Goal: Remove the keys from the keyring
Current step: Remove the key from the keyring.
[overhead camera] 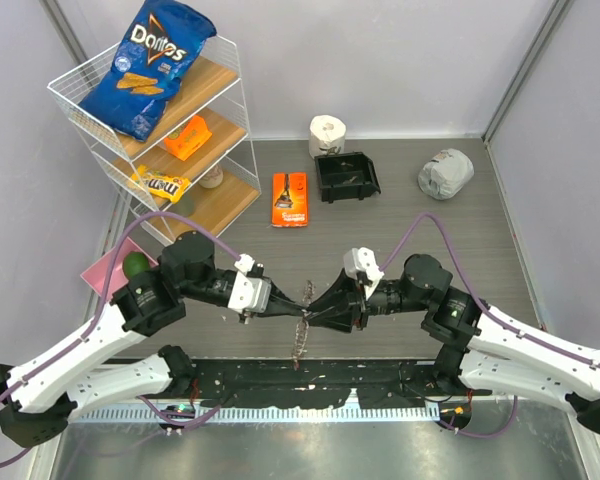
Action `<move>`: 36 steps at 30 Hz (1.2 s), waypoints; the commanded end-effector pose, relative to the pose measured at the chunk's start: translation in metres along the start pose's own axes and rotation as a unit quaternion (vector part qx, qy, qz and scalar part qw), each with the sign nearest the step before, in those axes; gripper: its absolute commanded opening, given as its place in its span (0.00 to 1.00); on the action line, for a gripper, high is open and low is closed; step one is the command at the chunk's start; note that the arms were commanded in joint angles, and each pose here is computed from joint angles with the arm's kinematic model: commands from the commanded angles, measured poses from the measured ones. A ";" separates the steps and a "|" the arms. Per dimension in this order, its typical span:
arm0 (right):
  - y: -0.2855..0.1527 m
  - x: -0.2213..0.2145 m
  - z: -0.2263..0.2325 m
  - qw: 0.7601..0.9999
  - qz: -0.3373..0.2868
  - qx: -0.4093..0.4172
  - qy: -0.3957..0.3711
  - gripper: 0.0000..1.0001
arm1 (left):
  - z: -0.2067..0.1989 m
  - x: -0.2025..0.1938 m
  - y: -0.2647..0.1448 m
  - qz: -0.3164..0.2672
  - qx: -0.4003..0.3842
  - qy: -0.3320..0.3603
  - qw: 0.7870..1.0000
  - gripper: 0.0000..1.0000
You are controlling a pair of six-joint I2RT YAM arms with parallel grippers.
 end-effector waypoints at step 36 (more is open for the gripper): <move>-0.023 0.029 0.012 0.998 -0.007 -0.028 -0.053 0.06 | 0.023 -0.021 -0.002 0.101 0.087 -0.015 0.991 0.00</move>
Point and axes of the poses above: each gripper's point midway between its finger pads, its own y axis out along the fingers, its own z axis along the line the jaws close on, x = y × z, the point moved 2 cm from there along -y, back along the fingers, and after that the axes turned 4 degrees about y, right-handed, at the moved point
